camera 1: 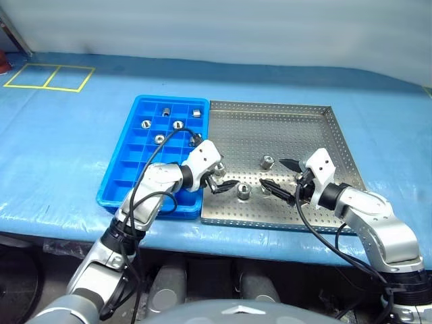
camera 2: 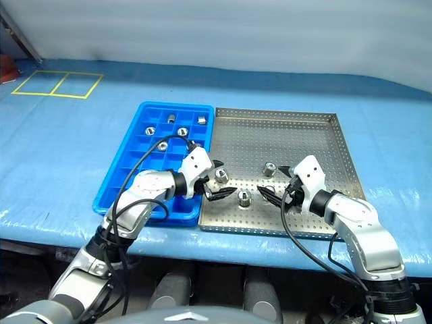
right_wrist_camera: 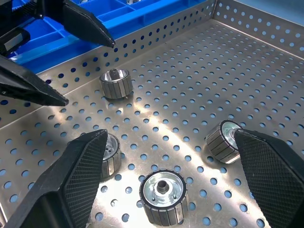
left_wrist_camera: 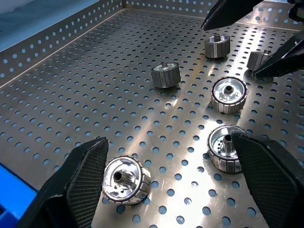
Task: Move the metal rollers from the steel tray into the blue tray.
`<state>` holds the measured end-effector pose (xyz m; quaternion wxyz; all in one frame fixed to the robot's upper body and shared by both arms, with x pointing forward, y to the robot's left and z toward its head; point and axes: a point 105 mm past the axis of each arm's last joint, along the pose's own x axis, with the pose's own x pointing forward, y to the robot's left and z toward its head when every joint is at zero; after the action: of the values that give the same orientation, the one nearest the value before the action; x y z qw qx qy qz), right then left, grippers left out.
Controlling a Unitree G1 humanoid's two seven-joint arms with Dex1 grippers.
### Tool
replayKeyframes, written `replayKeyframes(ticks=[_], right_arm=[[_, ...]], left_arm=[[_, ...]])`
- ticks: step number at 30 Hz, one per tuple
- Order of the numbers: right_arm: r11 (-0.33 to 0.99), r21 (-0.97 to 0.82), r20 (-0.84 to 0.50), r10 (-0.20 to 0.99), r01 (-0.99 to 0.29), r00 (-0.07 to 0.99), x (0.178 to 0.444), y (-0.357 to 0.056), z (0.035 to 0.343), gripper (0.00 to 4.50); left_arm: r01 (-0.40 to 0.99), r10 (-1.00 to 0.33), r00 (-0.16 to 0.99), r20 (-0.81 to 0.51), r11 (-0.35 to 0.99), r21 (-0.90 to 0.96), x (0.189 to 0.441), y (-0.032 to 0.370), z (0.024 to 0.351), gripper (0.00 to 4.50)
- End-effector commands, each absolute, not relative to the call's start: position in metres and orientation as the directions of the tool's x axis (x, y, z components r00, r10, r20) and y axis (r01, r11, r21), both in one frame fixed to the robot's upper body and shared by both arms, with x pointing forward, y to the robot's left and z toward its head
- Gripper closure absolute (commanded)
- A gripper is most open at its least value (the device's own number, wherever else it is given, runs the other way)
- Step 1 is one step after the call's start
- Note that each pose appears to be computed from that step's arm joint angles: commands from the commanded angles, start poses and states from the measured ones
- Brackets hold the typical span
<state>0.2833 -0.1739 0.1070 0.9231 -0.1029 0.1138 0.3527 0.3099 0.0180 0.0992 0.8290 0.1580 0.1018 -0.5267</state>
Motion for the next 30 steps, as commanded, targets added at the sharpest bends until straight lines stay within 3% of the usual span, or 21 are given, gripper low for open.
replayKeyframes(ticks=[1,9,19,22,30], right_arm=[[0.721,-0.137,-0.257,0.636,-0.679,0.728,0.285,-0.172,0.116,0.02],[0.723,-0.135,-0.253,0.636,-0.677,0.729,0.282,-0.169,0.115,0.02],[0.729,-0.141,-0.246,0.630,-0.670,0.737,0.281,-0.168,0.116,0.02],[0.729,-0.142,-0.245,0.629,-0.669,0.738,0.281,-0.168,0.116,0.00],[0.733,-0.155,-0.243,0.621,-0.662,0.745,0.283,-0.169,0.117,0.00]], left_arm=[[0.927,-0.879,0.364,-0.307,0.308,0.215,0.302,0.000,0.114,0.00],[0.951,-0.865,0.290,-0.410,0.210,0.228,0.299,-0.016,0.092,0.00],[0.954,-0.819,0.288,-0.496,0.199,0.227,0.303,-0.020,0.068,0.00],[0.957,-0.833,0.283,-0.476,0.210,0.200,0.301,-0.023,0.069,0.55],[0.951,-0.818,0.302,-0.490,0.226,0.210,0.303,-0.018,0.067,3.14]])
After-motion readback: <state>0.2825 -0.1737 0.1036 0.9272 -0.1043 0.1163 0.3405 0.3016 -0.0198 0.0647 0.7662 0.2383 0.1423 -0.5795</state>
